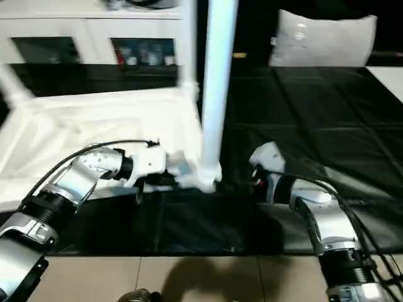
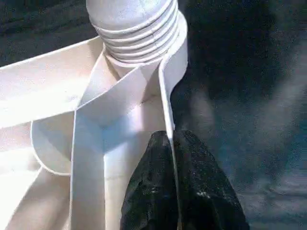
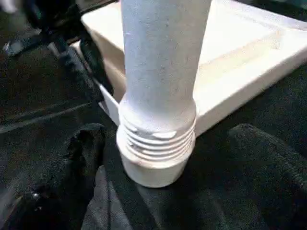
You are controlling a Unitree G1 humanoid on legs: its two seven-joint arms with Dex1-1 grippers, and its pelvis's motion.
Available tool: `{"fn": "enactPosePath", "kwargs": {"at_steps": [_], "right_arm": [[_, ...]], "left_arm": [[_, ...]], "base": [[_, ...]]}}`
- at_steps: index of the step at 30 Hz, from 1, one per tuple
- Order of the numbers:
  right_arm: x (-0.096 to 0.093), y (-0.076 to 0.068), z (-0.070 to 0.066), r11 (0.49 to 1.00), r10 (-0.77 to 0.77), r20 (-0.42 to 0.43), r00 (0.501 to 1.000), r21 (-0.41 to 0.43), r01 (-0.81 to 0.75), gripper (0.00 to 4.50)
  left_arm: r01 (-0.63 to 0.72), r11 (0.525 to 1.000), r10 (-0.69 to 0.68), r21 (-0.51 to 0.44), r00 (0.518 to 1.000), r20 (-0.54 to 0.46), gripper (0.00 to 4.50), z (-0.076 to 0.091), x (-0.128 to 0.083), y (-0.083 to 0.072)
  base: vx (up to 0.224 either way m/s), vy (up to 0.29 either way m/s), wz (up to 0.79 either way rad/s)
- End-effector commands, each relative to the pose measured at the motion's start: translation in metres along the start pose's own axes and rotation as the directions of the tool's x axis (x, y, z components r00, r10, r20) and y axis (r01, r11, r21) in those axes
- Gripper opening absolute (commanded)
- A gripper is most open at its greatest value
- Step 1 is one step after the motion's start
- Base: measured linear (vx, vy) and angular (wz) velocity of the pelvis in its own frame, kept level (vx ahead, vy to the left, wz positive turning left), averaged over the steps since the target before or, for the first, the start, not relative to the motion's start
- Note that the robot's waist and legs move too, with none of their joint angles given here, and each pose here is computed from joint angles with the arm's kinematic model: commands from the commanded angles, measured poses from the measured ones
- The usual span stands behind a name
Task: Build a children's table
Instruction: Rotate leg to tighten
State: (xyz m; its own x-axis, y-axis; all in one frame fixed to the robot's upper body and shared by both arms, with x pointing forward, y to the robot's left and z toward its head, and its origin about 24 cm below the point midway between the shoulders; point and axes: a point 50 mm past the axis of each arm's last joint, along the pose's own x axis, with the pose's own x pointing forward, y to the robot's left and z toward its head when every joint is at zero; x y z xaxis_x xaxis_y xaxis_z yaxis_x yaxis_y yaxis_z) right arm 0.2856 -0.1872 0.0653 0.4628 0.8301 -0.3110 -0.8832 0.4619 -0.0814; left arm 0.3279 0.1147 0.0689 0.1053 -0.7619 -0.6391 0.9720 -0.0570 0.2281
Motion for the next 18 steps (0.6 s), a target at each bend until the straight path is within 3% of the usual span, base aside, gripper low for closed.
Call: {"fn": "enactPosePath", "kwargs": {"at_steps": [1, 5, 18], "right_arm": [[0.003, 0.002, 0.007, 0.996, 0.058, -0.019, 0.998, -0.069, -0.060, 4.48], [0.010, 0.007, 0.006, 0.988, 0.136, -0.040, 0.990, -0.061, -0.139, 4.48], [0.020, 0.009, 0.004, 0.972, 0.233, -0.027, 0.972, 0.018, -0.232, 3.31]], "left_arm": [[0.105, 0.993, -0.104, 0.059, 0.994, -0.034, 0.00, 0.002, 0.005, -0.005], [0.154, 0.983, -0.153, 0.097, 0.988, -0.021, 0.00, 0.008, 0.007, -0.008], [0.218, 0.968, -0.218, 0.120, 0.976, -0.019, 0.00, 0.011, 0.009, -0.011]], "base": [[0.000, 0.000, 0.00], [0.000, 0.000, 0.00], [0.000, 0.000, 0.00]]}}
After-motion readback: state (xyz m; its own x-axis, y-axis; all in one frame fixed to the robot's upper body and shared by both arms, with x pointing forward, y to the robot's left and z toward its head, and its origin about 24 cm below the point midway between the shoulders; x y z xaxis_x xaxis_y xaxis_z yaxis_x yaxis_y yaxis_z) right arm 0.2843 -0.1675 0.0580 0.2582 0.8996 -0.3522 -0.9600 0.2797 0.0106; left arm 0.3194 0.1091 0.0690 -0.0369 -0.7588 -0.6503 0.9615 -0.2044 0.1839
